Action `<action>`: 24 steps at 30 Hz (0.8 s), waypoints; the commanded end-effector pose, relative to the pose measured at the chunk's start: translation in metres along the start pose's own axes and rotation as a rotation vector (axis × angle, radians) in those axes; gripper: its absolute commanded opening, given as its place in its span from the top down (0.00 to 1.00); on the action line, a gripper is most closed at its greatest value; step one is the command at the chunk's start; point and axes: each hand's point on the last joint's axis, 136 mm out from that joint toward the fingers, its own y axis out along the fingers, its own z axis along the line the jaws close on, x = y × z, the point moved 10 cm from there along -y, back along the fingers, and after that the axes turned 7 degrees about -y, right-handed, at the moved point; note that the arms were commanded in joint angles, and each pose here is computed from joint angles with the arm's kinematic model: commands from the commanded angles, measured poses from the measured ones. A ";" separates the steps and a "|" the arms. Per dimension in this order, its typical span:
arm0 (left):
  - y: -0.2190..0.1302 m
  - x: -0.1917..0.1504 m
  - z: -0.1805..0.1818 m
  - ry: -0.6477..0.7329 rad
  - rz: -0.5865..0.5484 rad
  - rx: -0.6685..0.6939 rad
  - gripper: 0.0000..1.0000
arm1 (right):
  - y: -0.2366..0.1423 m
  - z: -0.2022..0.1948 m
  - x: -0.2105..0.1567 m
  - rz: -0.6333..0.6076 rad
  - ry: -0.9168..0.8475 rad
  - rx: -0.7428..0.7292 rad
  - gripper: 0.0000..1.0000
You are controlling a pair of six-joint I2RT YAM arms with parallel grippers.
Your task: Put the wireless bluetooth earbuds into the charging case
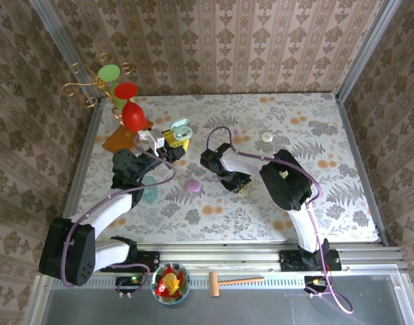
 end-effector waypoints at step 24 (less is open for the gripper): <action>0.002 0.003 0.002 0.009 -0.019 -0.010 0.70 | -0.028 -0.023 -0.014 -0.104 0.055 0.098 0.81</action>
